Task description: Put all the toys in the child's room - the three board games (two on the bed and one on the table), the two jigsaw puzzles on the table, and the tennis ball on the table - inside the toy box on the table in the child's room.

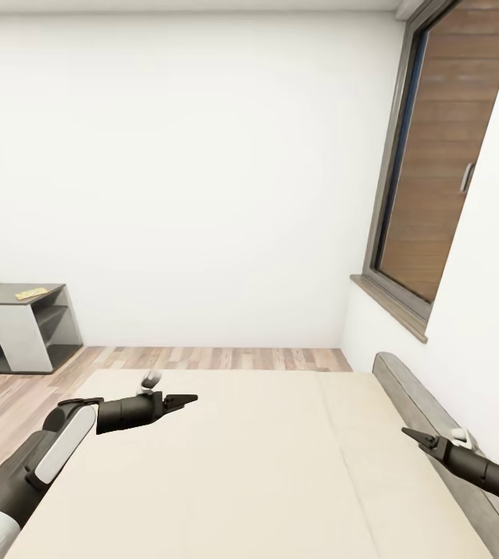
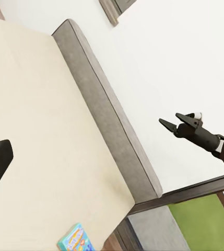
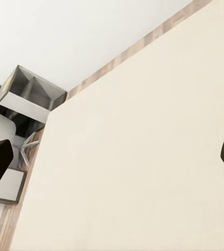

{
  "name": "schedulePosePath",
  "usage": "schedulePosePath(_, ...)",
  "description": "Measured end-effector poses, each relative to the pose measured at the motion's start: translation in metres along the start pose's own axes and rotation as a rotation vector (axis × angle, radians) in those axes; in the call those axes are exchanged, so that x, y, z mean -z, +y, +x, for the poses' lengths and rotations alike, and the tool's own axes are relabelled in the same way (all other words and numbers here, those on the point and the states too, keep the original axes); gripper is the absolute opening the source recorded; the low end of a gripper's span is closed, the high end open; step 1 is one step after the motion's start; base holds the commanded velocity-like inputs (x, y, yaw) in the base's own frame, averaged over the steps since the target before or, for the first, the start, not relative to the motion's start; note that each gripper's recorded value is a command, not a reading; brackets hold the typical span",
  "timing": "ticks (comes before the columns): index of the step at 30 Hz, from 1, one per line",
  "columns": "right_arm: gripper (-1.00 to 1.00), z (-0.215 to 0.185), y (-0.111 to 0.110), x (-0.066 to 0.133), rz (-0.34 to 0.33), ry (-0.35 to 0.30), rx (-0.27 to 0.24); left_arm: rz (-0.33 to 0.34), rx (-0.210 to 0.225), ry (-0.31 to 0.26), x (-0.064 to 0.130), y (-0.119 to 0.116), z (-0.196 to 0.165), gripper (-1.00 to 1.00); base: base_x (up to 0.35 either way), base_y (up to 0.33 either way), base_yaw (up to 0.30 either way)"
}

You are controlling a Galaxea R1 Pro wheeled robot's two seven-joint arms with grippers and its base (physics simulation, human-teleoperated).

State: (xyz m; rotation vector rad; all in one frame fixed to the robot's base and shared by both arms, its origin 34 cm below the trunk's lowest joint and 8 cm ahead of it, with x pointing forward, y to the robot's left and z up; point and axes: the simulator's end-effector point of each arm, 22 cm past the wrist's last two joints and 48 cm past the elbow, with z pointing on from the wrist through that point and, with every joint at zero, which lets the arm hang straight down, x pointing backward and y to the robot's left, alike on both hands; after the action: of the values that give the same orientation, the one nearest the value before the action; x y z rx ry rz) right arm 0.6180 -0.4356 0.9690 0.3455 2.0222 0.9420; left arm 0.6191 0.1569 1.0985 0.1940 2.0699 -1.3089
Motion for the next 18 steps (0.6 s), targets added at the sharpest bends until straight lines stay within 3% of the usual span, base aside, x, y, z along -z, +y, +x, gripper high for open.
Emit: schedulePosePath(18,1.00,0.011,-0.007,-0.006,0.010,0.023,-0.012,-0.006,0.020,0.012,-0.004,0.010,0.006,1.00,0.000,-0.005,0.000)
